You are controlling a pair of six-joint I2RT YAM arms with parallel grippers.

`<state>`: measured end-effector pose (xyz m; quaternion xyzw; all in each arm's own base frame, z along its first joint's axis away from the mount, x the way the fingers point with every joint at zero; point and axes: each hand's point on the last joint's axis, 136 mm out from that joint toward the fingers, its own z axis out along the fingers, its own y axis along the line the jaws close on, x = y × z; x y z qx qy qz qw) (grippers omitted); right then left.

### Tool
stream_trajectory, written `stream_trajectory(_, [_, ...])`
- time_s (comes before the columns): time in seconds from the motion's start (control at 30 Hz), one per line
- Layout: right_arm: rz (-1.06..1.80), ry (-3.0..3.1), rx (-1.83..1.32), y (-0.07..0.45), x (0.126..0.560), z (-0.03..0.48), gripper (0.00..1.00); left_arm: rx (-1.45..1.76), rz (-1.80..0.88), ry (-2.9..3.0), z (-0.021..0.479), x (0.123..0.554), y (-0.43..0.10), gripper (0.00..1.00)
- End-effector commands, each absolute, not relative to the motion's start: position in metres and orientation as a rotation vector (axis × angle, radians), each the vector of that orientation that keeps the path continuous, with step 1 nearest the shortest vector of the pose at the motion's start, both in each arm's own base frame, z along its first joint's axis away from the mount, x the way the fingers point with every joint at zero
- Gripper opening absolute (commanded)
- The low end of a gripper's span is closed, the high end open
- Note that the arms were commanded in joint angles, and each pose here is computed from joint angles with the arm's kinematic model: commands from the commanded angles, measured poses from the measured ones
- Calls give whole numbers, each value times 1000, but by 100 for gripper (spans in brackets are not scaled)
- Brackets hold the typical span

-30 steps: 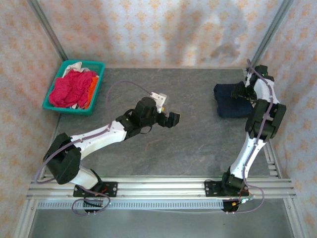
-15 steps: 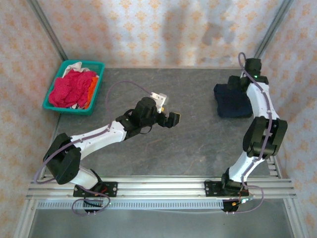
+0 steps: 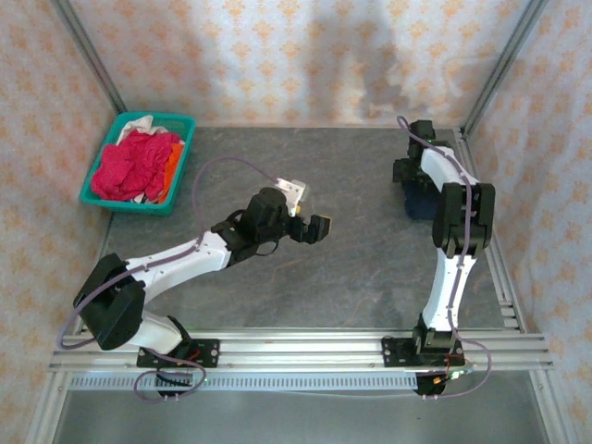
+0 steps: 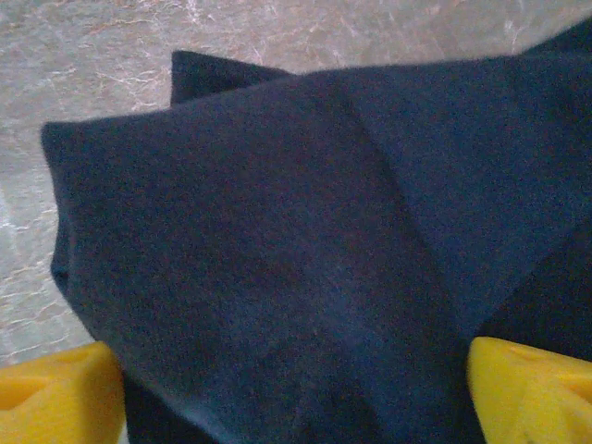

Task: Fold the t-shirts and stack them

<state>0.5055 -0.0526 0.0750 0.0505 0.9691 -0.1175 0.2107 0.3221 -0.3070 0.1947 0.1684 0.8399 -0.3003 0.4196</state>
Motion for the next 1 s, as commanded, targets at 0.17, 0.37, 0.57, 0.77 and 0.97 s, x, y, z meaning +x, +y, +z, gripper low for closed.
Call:
stream_trajectory(0.17, [-590,2731,44,-75,501,77,90,396,-706,2065,200,326,-300,100])
stream_trajectory(0.37, [-623,2613,14,-60,492,113,97,400,-710,2066,199,326,-301,100])
stream_trajectory(0.57, [-607,2594,-13,-50,478,111,95,403,-710,2065,199,325,-300,100])
stream_trajectory(0.77, [-626,2676,-66,-47,473,77,90,399,-718,2054,203,324,-300,100])
stream_trajectory(0.97, [-632,2712,-76,-47,478,64,71,407,-711,2050,204,322,-298,100])
